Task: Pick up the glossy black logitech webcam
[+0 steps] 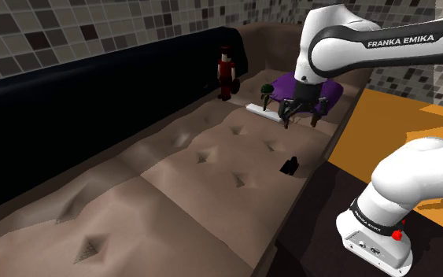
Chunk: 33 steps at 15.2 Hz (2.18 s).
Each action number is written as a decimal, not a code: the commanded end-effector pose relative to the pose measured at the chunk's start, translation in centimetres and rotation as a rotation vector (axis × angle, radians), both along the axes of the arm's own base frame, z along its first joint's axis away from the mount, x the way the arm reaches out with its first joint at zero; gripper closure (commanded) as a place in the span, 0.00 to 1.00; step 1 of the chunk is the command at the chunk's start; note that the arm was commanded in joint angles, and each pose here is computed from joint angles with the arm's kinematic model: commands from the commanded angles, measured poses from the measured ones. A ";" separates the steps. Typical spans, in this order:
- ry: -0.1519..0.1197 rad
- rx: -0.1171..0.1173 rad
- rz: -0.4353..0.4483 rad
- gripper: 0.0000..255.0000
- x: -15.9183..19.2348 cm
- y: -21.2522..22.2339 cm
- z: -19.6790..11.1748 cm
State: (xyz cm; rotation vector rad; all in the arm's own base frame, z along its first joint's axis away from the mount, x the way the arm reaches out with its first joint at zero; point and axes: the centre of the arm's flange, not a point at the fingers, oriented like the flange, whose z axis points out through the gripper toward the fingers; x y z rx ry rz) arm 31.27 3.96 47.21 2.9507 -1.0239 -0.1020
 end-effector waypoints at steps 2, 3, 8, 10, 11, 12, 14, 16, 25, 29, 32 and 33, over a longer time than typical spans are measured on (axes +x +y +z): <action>0.044 -0.031 -0.163 0.00 0.3 0.5 -4.0; 0.059 -0.040 -0.215 0.00 0.3 0.7 -5.4; 0.133 -0.089 -0.475 0.00 0.4 1.1 -12.1; 0.150 -0.101 -0.536 0.00 0.4 1.1 -13.7; 0.150 -0.101 -0.536 0.00 0.4 1.1 -14.2; 0.150 -0.101 -0.536 0.00 0.4 1.1 -14.7; 0.150 -0.101 -0.536 0.00 0.4 1.1 -15.8; 0.150 -0.101 -0.536 0.00 0.4 1.1 -16.8; 0.150 -0.101 -0.536 1.00 0.3 1.1 -17.7; 0.150 -0.101 -0.536 1.00 0.4 1.1 -17.7; 0.150 -0.101 -0.536 1.00 0.4 1.1 -16.1; 0.150 -0.101 -0.536 1.00 0.4 1.1 -15.5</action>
